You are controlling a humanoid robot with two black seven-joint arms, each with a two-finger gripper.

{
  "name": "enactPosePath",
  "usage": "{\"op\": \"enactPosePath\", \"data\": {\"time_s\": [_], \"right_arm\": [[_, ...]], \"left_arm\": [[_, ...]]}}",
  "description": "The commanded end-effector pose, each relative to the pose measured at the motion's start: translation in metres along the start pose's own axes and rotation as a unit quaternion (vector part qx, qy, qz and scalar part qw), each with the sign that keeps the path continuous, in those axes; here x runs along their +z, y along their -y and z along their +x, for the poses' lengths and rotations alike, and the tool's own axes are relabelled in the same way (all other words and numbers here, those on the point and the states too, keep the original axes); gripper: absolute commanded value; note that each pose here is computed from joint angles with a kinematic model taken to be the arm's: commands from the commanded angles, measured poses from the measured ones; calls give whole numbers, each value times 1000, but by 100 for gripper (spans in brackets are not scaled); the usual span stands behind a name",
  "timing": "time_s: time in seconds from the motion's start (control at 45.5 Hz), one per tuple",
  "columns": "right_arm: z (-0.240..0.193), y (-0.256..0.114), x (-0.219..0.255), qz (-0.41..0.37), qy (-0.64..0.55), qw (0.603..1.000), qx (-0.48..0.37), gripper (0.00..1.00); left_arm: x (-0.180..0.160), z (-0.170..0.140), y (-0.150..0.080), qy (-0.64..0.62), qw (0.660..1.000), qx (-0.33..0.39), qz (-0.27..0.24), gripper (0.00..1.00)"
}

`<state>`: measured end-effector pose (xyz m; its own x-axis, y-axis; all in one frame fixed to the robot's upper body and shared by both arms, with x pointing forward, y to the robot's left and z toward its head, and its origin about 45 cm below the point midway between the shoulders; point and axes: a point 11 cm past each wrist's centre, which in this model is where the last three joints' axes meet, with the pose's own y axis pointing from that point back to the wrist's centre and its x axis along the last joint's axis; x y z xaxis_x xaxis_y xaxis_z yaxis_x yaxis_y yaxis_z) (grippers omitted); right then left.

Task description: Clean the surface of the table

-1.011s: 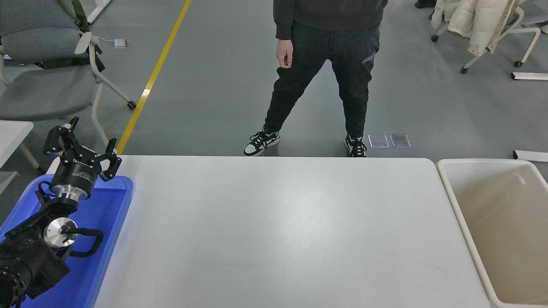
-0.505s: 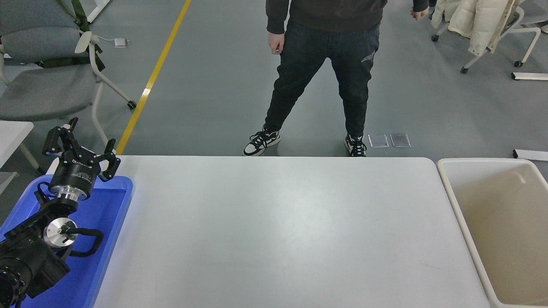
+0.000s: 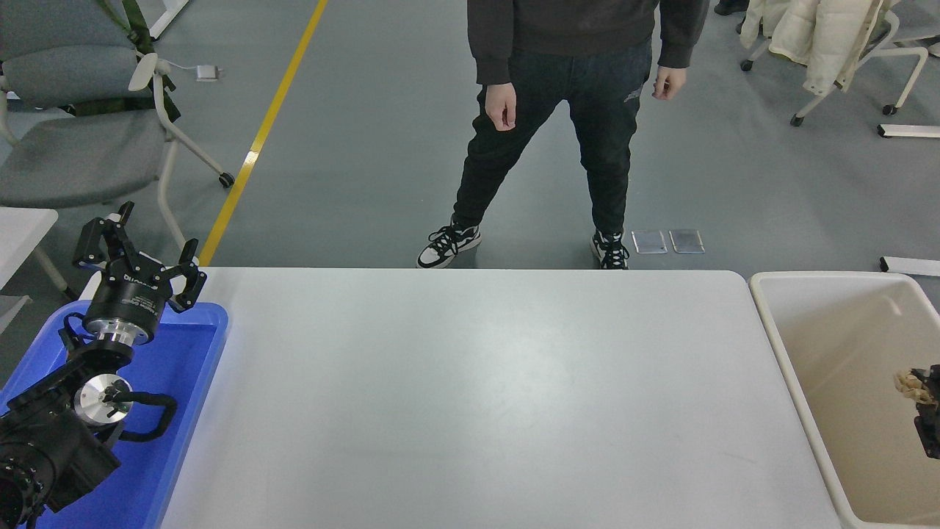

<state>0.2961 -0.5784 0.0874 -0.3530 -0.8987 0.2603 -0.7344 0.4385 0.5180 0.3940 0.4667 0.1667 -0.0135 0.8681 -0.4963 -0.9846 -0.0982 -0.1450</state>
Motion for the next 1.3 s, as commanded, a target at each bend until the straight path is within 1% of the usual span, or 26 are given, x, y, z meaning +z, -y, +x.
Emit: {"op": "enactPosePath", "data": {"time_s": [0.0,0.374,0.396,0.418,0.44,0.462,0.484,1.165,1.275], "right_arm": [[-18,5,1,-6,-6,1000,27,0],[-22,7,-6,-2,-27,999,22,0],[-23,7,-6,-2,-28,999,19,3],[-24,7,-7,-2,-28,999,16,20],[-24,7,-8,-1,-27,1000,14,45],[-23,7,-9,1,-27,1000,16,75],[-23,7,-9,1,-27,1000,15,100],[-18,7,-14,8,-3,1000,26,100],[0,6,-25,27,56,997,42,100]], "left_arm": [[0,0,0,0,1000,1,0,100],[0,0,0,0,1000,1,0,100],[0,0,0,0,1000,1,0,100],[0,0,0,0,1000,1,0,100],[0,0,0,0,1000,0,0,100],[0,0,0,0,1000,0,0,100],[0,0,0,0,1000,1,0,100],[0,0,0,0,1000,0,0,100],[0,0,0,0,1000,1,0,100]]}}
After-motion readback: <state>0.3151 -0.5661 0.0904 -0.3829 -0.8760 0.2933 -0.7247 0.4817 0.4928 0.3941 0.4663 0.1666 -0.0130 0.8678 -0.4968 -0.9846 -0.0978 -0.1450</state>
